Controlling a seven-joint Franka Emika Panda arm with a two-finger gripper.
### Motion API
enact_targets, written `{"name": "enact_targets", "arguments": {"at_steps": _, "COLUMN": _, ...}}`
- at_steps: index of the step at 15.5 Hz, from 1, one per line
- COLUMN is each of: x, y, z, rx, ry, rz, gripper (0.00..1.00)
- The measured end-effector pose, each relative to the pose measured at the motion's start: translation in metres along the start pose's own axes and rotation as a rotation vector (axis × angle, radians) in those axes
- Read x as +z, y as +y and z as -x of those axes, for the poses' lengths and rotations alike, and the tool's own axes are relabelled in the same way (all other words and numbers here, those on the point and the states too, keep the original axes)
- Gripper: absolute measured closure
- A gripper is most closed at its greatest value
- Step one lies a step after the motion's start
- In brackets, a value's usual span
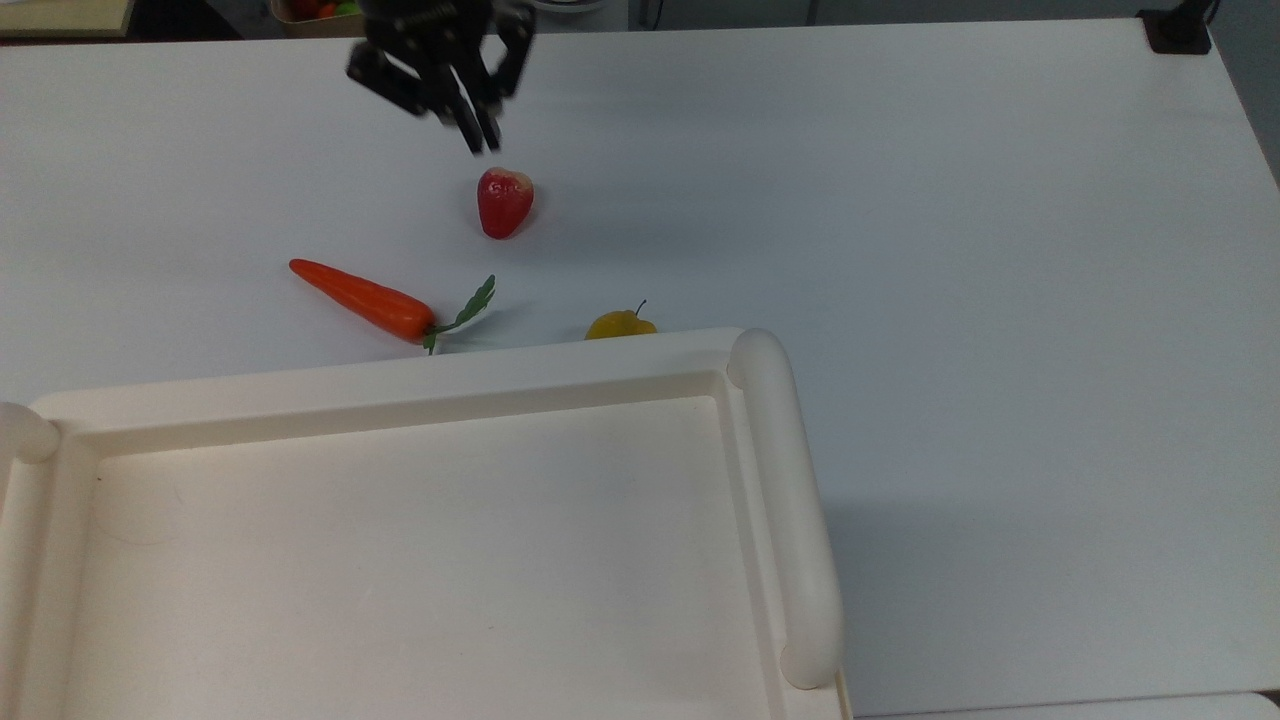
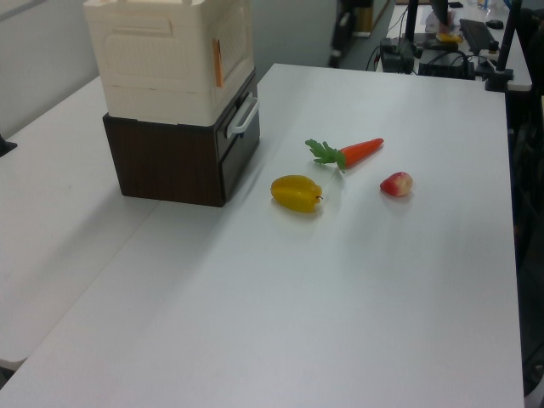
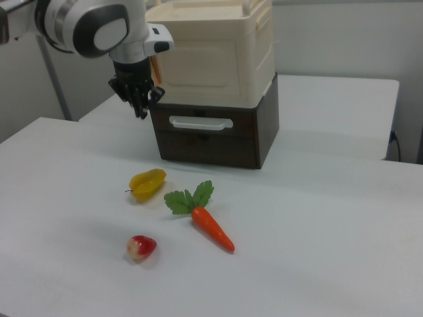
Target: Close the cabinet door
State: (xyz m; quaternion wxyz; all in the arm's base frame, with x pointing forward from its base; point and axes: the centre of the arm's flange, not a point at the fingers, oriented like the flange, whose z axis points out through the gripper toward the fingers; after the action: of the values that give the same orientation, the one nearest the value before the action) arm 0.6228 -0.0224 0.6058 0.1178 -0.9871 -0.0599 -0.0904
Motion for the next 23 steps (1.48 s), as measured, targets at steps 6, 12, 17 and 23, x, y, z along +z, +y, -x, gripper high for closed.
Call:
{"name": "enact_targets", "arguments": {"at_steps": 6, "x": -0.043, "y": 0.054, "z": 0.059, "rx": 0.118, "ry": -0.179, "rz": 0.062, "gripper": 0.43}}
{"name": "enact_targets", "arguments": {"at_steps": 12, "x": -0.039, "y": 0.055, "z": 0.062, "rx": 0.26, "ry": -0.195, "rz": 0.101, "gripper": 0.0}}
{"name": "enact_targets", "arguments": {"at_steps": 17, "x": -0.057, "y": 0.064, "z": 0.07, "rx": 0.288, "ry": -0.168, "rz": 0.114, "gripper": 0.0}}
{"name": "enact_targets", "arguments": {"at_steps": 23, "x": -0.073, "y": 0.078, "z": 0.081, "rx": 0.297, "ry": -0.155, "rz": 0.114, "gripper": 0.0}}
